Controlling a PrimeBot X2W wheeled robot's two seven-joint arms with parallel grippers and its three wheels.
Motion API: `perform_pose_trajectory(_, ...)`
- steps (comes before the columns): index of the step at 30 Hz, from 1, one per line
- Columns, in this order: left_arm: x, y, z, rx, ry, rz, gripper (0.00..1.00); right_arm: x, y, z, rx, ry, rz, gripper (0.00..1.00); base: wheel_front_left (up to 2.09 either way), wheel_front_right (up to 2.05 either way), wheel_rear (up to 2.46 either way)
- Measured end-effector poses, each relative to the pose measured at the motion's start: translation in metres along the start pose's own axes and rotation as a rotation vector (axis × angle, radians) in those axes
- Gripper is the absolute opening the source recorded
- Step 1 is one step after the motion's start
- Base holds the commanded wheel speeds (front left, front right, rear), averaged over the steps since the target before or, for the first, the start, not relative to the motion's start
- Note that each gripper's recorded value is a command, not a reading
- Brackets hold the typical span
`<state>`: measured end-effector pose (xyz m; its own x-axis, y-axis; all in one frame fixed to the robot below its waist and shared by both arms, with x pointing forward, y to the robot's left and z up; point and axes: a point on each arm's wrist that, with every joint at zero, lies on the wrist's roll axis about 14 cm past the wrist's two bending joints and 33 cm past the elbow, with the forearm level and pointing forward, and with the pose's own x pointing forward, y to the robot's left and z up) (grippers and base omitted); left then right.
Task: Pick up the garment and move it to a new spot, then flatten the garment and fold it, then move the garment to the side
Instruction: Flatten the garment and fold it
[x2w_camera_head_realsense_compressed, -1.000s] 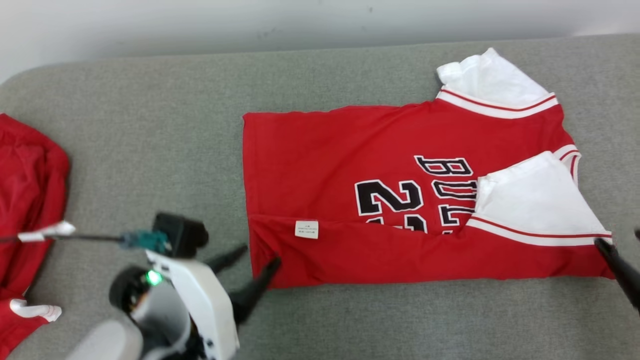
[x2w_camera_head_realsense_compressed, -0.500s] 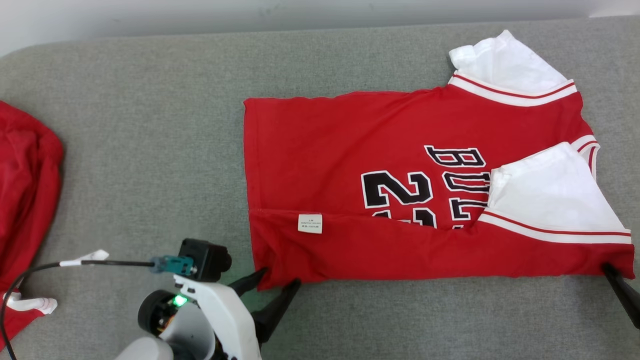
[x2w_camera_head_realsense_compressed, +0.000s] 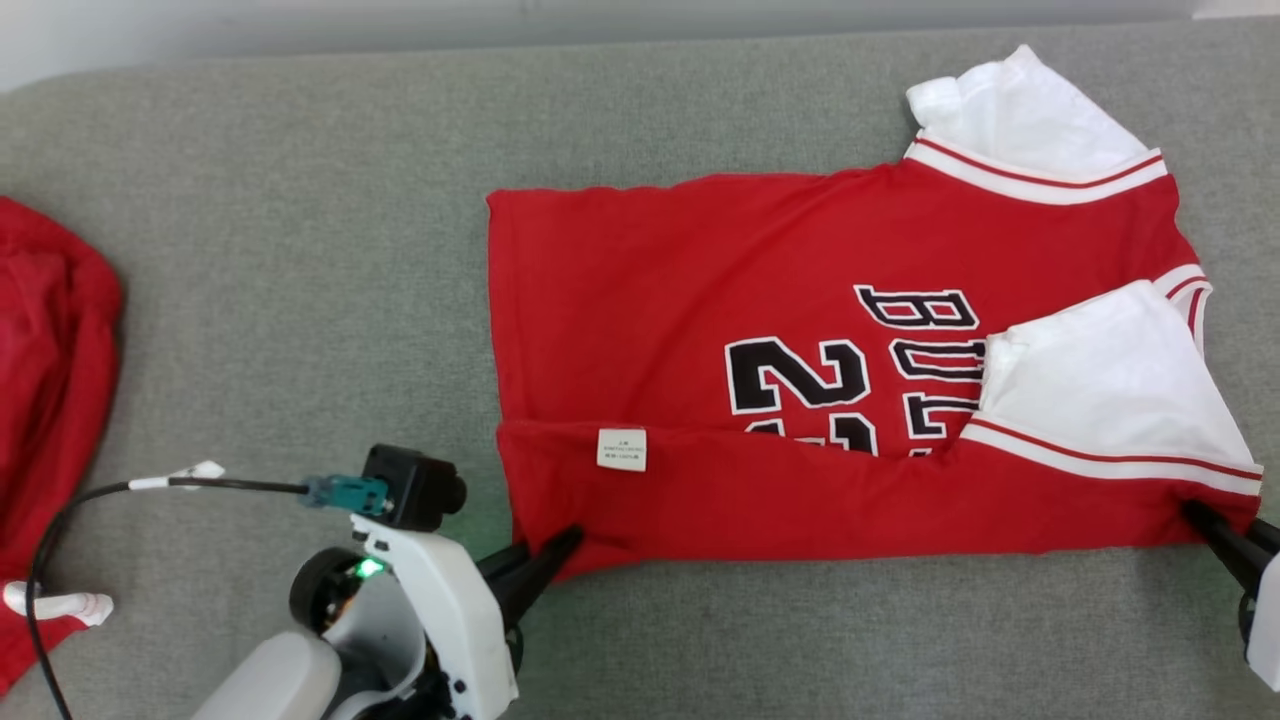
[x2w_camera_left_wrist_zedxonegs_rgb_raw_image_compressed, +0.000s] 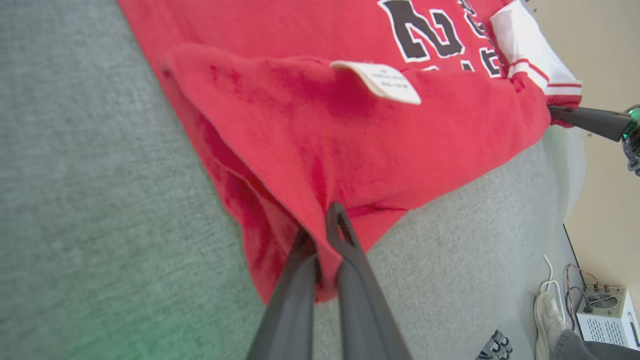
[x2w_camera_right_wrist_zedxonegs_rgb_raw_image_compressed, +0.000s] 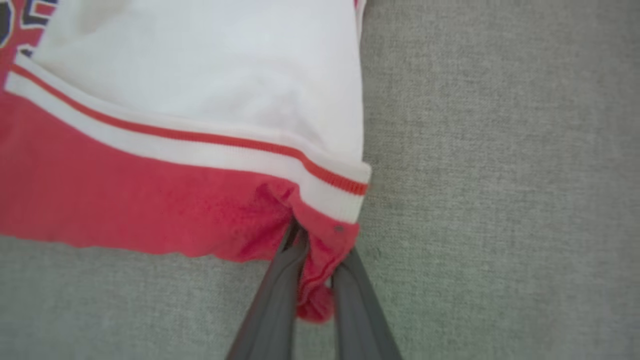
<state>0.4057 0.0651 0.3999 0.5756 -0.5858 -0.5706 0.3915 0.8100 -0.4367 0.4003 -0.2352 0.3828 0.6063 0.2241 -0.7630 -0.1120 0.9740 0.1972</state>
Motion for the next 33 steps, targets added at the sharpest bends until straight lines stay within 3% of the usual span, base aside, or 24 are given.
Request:
perform_pose_trajectory(6, -0.024, -0.009, -0.002, -0.015, 0.010, -0.038, 0.00, -0.034, -0.006, 0.007, 0.009, 0.004, 0.015, 0.00, 0.00, 0.00, 0.00)
perform_pose_trajectory(16, -0.056, -0.039, -0.055, -0.073, 0.089, -0.086, 0.00, -0.087, -0.012, -0.060, 0.078, 0.165, 0.018, 0.00, 0.00, 0.00, 0.00)
perform_pose_trajectory(17, -0.056, -0.041, -0.061, -0.075, 0.102, -0.088, 0.00, -0.088, -0.012, -0.065, 0.069, 0.178, 0.012, 0.15, 0.00, 0.00, 0.00)
perform_pose_trajectory(18, -0.057, -0.043, -0.066, -0.080, 0.109, -0.089, 0.17, -0.087, -0.009, -0.068, 0.069, 0.181, 0.017, 0.36, 0.00, 0.00, 0.00)
perform_pose_trajectory(19, -0.057, -0.045, -0.070, -0.082, 0.117, -0.091, 0.41, -0.085, -0.006, -0.071, 0.074, 0.180, 0.025, 0.53, 0.00, 0.00, 0.00)
perform_pose_trajectory(20, -0.057, -0.047, -0.072, -0.083, 0.121, -0.093, 0.56, -0.083, -0.002, -0.073, 0.075, 0.181, 0.031, 1.00, 0.00, 0.00, 0.00)
perform_pose_trajectory(21, -0.057, -0.047, -0.071, -0.086, 0.111, -0.088, 1.00, -0.082, 0.000, -0.075, 0.073, 0.182, 0.035, 1.00, 0.00, 0.00, 0.00)
perform_pose_trajectory(27, -0.061, -0.034, -0.060, -0.034, 0.068, -0.019, 1.00, -0.087, -0.012, -0.061, 0.019, 0.148, -0.011, 1.00, 0.00, 0.00, 0.00)
perform_pose_trajectory(33, -0.067, -0.009, -0.003, 0.023, -0.071, 0.062, 1.00, -0.095, -0.017, 0.026, -0.079, -0.060, -0.016, 1.00, 0.00, 0.00, 0.00)
